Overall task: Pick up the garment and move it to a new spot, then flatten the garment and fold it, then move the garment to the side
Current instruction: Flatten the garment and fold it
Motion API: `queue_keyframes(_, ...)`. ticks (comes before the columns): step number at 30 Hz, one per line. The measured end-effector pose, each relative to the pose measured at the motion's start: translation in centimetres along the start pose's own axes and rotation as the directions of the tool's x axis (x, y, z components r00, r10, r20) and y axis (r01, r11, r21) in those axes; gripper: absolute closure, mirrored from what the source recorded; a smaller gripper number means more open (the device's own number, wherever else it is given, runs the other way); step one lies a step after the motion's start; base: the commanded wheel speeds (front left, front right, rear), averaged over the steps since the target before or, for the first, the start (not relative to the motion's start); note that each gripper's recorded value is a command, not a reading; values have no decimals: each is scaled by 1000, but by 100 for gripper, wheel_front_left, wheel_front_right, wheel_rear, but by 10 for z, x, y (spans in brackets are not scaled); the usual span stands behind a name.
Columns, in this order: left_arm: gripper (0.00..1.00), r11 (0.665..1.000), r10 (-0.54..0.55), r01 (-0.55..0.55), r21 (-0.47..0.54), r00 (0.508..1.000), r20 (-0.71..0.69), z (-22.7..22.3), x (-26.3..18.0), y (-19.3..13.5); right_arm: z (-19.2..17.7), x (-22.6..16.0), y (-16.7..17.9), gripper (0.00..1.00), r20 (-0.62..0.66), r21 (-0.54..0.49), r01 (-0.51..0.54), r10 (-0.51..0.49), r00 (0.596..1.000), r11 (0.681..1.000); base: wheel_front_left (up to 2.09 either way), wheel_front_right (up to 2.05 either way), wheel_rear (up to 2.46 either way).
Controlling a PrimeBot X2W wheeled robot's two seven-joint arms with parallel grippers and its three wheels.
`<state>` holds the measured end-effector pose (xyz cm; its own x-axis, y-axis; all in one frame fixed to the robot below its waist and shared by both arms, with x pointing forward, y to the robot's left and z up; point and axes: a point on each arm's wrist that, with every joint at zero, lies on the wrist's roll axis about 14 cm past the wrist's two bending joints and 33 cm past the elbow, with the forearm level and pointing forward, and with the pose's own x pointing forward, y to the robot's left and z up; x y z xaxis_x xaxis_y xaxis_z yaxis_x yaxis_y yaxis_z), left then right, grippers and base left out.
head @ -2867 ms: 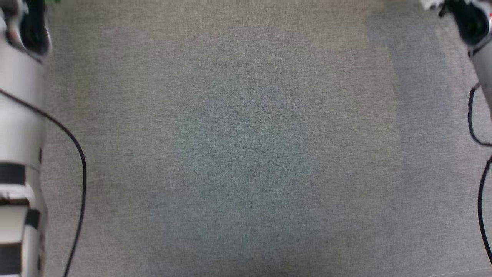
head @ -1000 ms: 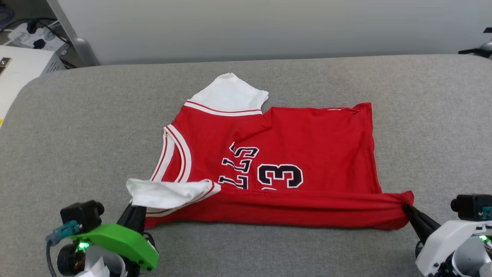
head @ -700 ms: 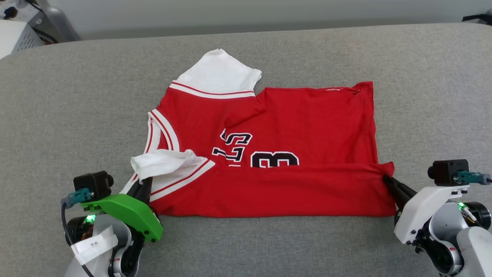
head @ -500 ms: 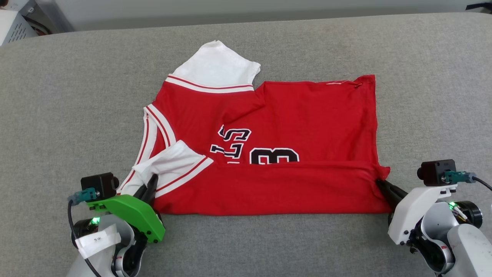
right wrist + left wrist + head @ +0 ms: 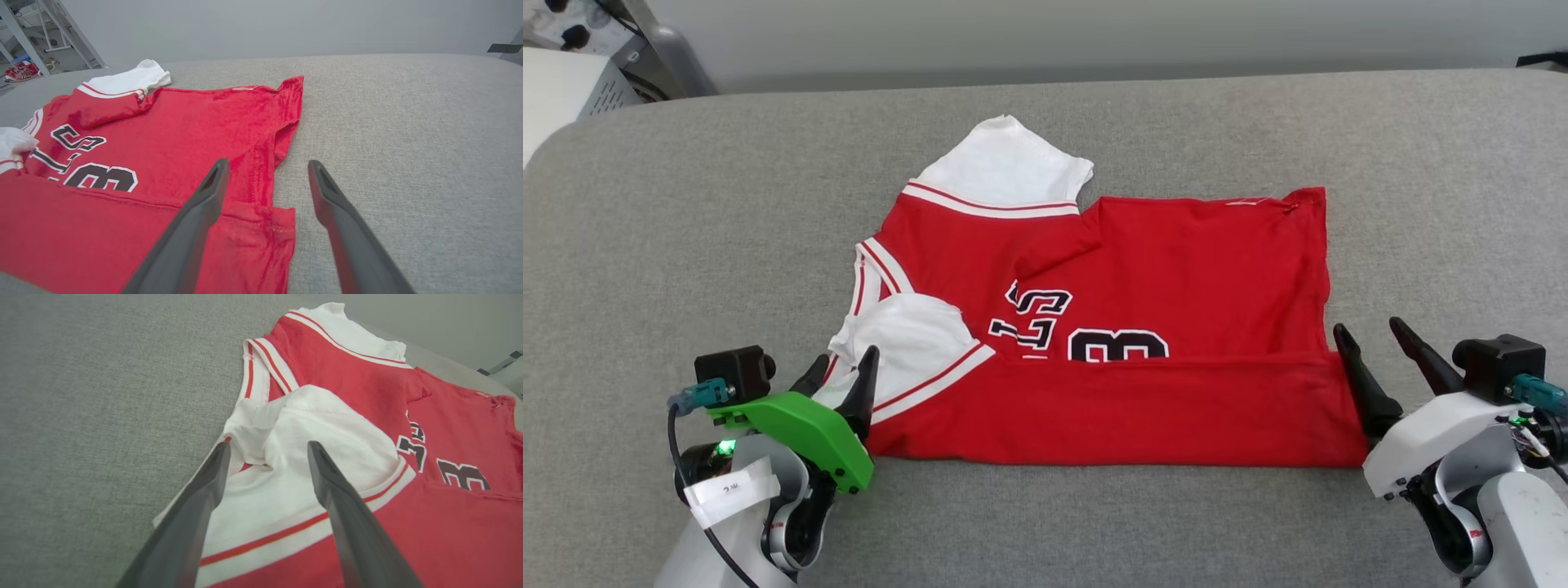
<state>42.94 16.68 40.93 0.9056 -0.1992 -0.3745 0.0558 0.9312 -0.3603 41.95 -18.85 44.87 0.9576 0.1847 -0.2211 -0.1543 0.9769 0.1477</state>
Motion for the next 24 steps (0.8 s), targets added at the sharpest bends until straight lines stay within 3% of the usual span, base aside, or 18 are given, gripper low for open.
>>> queue_keyframes(6, 0, 999, 8, -9, 52, 1000, 13, 27, -13, 9, 23, -18, 5, 0, 94, -15, 15, -13, 995, 1000, 0, 0, 0)
queue_keyframes(12, 0, 998, 18, -7, 61, 981, -194, 27, -25, 15, 34, -34, 10, 0, 129, -5, 32, -31, 991, 999, 0, 0, 0)
queue_keyframes(18, 0, 999, 43, -28, 41, 899, -436, 1, -37, 15, 32, -44, 11, 0, 119, 26, 52, -54, 991, 998, 0, 0, 0)
queue_keyframes(24, 0, 994, 113, -93, 65, 824, -555, -30, -42, 27, 30, -45, 6, 0, 111, 38, 71, -74, 991, 997, 0, 0, 0)
